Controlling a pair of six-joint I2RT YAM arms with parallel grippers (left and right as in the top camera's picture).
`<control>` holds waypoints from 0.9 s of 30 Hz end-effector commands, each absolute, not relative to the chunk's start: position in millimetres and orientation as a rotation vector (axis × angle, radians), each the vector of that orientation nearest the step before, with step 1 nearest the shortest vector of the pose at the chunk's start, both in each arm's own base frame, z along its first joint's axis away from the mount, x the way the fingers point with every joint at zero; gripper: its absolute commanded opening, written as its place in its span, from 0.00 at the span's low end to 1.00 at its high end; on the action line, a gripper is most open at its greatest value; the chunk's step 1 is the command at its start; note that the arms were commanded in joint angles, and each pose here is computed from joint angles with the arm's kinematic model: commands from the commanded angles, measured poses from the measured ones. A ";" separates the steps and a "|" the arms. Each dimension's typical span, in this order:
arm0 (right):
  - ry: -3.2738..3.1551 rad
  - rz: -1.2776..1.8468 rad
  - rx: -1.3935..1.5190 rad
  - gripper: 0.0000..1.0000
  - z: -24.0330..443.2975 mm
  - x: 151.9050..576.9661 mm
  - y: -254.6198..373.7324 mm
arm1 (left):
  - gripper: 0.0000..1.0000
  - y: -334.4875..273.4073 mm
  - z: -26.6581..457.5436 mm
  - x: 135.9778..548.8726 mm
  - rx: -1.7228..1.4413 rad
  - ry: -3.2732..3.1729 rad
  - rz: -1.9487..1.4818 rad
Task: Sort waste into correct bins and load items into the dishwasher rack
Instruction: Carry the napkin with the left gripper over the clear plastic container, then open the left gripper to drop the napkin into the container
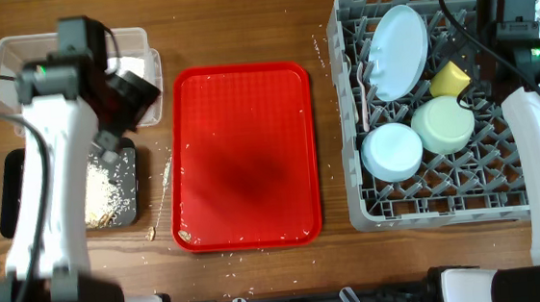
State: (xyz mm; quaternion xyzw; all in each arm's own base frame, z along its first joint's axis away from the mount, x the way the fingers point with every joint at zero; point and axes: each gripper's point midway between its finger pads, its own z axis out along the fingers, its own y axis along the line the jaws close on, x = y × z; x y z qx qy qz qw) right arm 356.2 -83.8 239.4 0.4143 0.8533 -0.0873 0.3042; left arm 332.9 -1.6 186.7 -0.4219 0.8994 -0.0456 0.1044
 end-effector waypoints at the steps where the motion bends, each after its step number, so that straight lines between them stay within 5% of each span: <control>1: 2.255 -0.231 1.120 1.00 236.8 358.4 -85.1 | 1.00 -36.3 203.2 290.5 -1.125 2.675 -0.216; 6: 2.255 -0.231 1.120 1.00 236.8 358.4 -85.0 | 1.00 -68.6 205.0 219.8 -0.923 2.876 -0.149; 14: 2.253 -0.230 1.120 1.00 237.1 358.8 -85.0 | 1.00 -70.1 202.2 192.2 -0.847 2.982 -0.034; 27: 2.253 -0.230 1.120 1.00 237.1 358.8 -85.0 | 1.00 -114.5 210.5 259.6 0.181 2.655 -0.308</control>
